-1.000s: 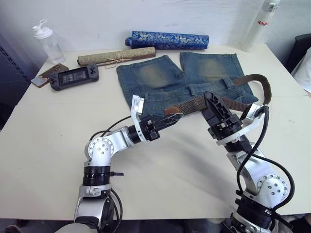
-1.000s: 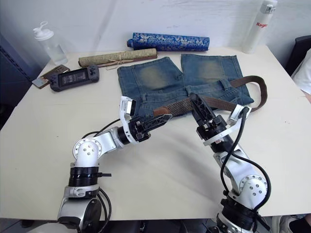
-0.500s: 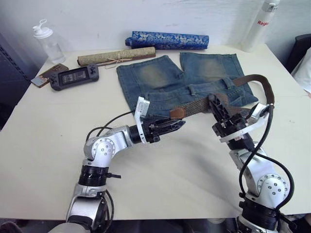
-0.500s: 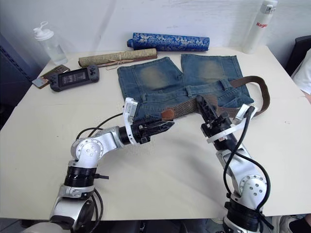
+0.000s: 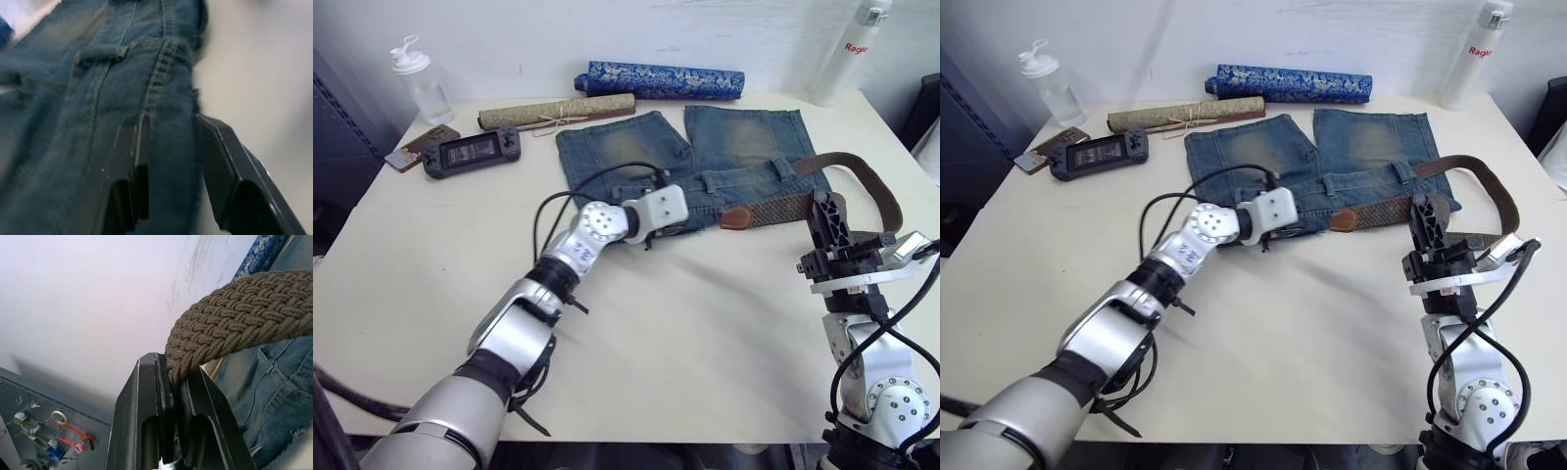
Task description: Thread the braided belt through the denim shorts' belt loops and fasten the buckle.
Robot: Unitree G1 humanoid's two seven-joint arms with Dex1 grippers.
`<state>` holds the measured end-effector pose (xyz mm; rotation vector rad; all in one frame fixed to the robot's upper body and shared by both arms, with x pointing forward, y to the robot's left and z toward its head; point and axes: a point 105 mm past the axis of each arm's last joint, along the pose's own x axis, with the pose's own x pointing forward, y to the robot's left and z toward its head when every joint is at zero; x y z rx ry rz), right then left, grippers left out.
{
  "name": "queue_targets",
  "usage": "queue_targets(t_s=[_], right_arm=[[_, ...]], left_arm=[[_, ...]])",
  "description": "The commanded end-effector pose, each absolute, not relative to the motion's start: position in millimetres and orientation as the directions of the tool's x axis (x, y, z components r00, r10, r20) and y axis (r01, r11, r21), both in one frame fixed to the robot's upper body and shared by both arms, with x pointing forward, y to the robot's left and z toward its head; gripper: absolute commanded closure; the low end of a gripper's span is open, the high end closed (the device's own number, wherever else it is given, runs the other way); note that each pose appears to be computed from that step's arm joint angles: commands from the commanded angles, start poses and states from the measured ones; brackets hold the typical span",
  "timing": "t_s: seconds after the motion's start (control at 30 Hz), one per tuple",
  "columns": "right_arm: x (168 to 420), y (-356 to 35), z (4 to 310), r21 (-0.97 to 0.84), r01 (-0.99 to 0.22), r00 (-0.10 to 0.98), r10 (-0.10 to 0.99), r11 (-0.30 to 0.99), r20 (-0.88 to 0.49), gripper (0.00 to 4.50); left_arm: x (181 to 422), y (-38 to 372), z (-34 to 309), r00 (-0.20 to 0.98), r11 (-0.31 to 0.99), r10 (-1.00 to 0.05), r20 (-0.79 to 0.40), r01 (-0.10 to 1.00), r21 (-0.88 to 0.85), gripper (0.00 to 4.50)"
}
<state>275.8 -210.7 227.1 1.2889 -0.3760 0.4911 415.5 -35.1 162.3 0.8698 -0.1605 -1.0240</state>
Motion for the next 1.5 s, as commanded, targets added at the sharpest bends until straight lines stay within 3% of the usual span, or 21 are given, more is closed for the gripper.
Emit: queue_targets(t_s=[0.03, 0.1, 0.23, 0.27, 0.37, 0.47, 0.6, 0.67, 0.77, 0.93, 1.0, 1.23, 1.3, 1.33, 1.47, 1.5], right_arm=[[265, -207, 244, 0.765, -0.613, 0.79, 0.153, 0.195, 0.594, 4.5], [265, -206, 244, 0.767, -0.611, 0.791, 0.154, 0.197, 0.592, 4.5], [264, -205, 245, 0.765, -0.611, 0.792, 0.157, 0.203, 0.59, 4.5], [264, -205, 245, 0.765, -0.611, 0.792, 0.157, 0.202, 0.591, 4.5], [265, -204, 245, 0.767, -0.607, 0.794, 0.157, 0.206, 0.587, 4.5], [264, -202, 245, 0.77, -0.603, 0.797, 0.15, 0.206, 0.585, 4.5], [261, -203, 247, 0.768, -0.606, 0.795, 0.121, 0.209, 0.595, 4.5], [258, -206, 248, 0.768, -0.605, 0.795, 0.106, 0.211, 0.597, 4.5], [256, -209, 246, 0.775, -0.593, 0.804, 0.094, 0.219, 0.588, 4.5], [258, -211, 240, 0.799, -0.535, 0.844, 0.127, 0.274, 0.521, 4.5], [262, -210, 236, 0.809, -0.5, 0.866, 0.163, 0.309, 0.473, 4.5], [269, -213, 227, 0.826, -0.438, 0.899, 0.185, 0.354, 0.398, 4.5], [270, -213, 224, 0.823, -0.425, 0.905, 0.206, 0.378, 0.372, 4.5], [271, -213, 223, 0.821, -0.422, 0.906, 0.211, 0.384, 0.367, 4.5], [275, -214, 221, 0.824, -0.406, 0.912, 0.234, 0.394, 0.337, 4.5], [276, -214, 222, 0.824, -0.405, 0.912, 0.239, 0.397, 0.334, 4.5]], left_arm=[[419, -49, 162, 0.566, 0.206, -0.784, -0.254, 0.623, 0.754, 2.76], [419, -51, 157, 0.571, 0.195, -0.776, -0.268, 0.622, 0.759, 3.0], [419, -50, 156, 0.565, 0.188, -0.779, -0.272, 0.625, 0.758, 4.36], [420, -49, 157, 0.565, 0.191, -0.78, -0.27, 0.626, 0.756, 4.44], [419, -41, 156, 0.538, 0.174, -0.79, -0.294, 0.656, 0.734, 4.44], [407, -27, 171, 0.435, 0.141, -0.867, -0.242, 0.682, 0.718, 4.44], [389, 31, 181, 0.41, 0.143, -0.892, -0.19, 0.654, 0.743, 4.44], [374, 66, 179, 0.421, 0.142, -0.886, -0.193, 0.643, 0.753, 4.44], [344, 98, 183, 0.392, 0.216, -0.911, -0.127, 0.717, 0.663, 4.44], [286, 136, 149, 0.308, 0.101, -0.917, -0.253, 0.793, 0.601, 4.44], [268, 143, 138, 0.311, 0.101, -0.908, -0.279, 0.811, 0.576, 4.44], [258, 143, 131, 0.358, 0.16, -0.897, -0.261, 0.812, 0.561, 4.44], [256, 141, 136, 0.353, 0.178, -0.905, -0.239, 0.821, 0.542, 3.43], [256, 141, 137, 0.352, 0.182, -0.906, -0.234, 0.824, 0.536, 3.35], [250, 145, 155, 0.29, 0.177, -0.929, -0.229, 0.893, 0.414, 1.93], [247, 147, 159, 0.27, 0.171, -0.934, -0.233, 0.912, 0.373, 1.93]])
